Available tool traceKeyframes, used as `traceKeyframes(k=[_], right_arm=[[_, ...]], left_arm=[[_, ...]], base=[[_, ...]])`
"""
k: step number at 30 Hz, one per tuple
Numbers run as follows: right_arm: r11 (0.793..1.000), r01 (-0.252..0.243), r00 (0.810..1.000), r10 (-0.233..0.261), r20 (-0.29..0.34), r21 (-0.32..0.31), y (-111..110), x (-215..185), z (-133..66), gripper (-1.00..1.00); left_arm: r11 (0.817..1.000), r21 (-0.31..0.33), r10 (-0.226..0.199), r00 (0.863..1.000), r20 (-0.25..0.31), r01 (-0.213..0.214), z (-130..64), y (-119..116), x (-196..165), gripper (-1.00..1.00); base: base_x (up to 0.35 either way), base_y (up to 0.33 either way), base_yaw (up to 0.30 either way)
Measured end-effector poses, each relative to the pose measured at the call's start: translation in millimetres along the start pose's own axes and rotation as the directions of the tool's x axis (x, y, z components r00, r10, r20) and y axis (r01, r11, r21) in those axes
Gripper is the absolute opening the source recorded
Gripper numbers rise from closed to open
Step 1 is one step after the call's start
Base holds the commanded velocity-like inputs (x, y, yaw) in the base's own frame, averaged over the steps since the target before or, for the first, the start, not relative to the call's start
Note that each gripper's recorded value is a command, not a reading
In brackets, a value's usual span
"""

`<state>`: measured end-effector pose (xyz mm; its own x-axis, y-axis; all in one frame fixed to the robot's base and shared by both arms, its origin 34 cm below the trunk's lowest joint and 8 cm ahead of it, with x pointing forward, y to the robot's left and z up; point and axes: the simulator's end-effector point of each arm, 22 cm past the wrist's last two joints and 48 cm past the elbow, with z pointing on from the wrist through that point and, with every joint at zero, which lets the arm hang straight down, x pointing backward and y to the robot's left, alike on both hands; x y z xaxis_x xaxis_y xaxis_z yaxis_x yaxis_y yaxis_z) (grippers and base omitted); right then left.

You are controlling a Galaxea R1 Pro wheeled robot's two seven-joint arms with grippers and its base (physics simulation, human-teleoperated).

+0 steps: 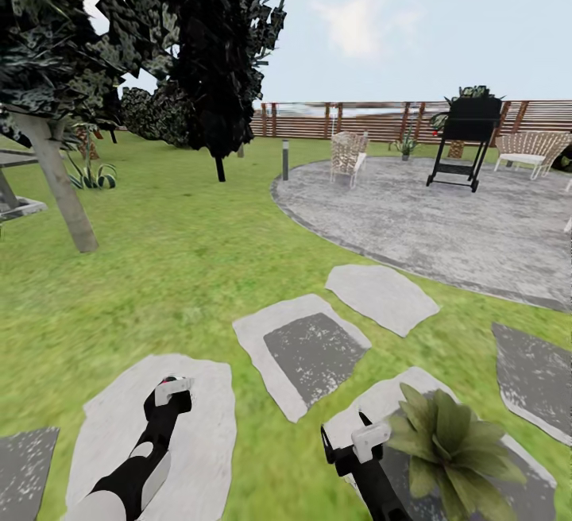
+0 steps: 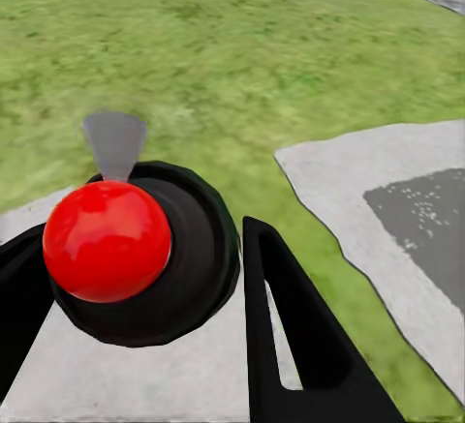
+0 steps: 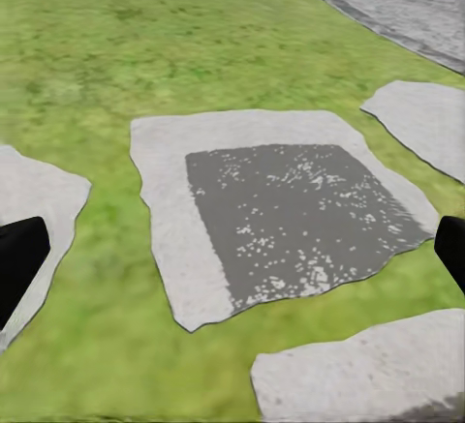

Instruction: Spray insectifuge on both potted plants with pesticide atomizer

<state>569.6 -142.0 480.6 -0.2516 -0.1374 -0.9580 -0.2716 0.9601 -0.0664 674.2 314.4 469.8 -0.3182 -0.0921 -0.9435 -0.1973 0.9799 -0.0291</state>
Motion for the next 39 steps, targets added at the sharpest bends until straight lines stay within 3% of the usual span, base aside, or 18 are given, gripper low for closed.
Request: traceKeyframes(k=[9,16,20,21,24,27,32,39], right_arm=[[1.0,0.0,1.0,0.0,-0.001,0.001,0,1,-0.2,1.0],[1.0,-0.006,0.998,0.005,-0.06,-0.009,4,28,-7.2,1.0],[1.0,-0.007,0.999,0.006,-0.039,-0.013,7,19,-4.5,1.0],[1.0,-0.003,1.0,0.003,-0.026,-0.021,10,12,-3.0,1.0],[0.992,0.035,0.999,-0.034,0.009,-0.12,53,-2,-2.9,1.0],[0.985,0.053,0.999,-0.051,0.017,-0.162,70,-3,-5.5,1.0],[0.984,0.059,0.998,-0.058,0.012,-0.166,69,0,-6.8,1.0],[0.983,0.092,0.995,-0.096,-0.018,-0.161,52,17,-12.6,1.0]], left_arm=[[1.0,0.008,-0.002,1.0,-0.002,0.002,-0.4,-4,1,-1.0],[1.0,0.009,-0.005,1.0,-0.005,0.005,-0.9,-7,2,-1.0],[1.0,0.006,-0.002,1.0,-0.001,0.002,-0.4,-5,0,-1.0],[1.0,0.004,-0.002,1.0,0.0,0.002,-0.3,-4,0,-1.0],[1.0,0.006,-0.001,1.0,-0.001,0.001,-0.3,-5,0,-1.0],[1.0,0.011,-0.003,1.0,0.003,0.003,-0.6,-8,0,-1.0],[1.0,0.014,-0.004,1.0,0.002,0.004,-0.7,-9,-1,-1.0],[1.0,0.009,-0.007,1.0,0.01,0.007,-0.4,-7,-5,-1.0]], base=[[-0.292,0.2,0.0],[-0.277,0.222,0.0],[-0.276,0.223,0.0],[-0.276,0.223,0.0],[-0.276,0.223,0.0],[-0.276,0.223,0.0],[-0.21,0.178,-0.018],[-0.016,0.014,-0.25]])
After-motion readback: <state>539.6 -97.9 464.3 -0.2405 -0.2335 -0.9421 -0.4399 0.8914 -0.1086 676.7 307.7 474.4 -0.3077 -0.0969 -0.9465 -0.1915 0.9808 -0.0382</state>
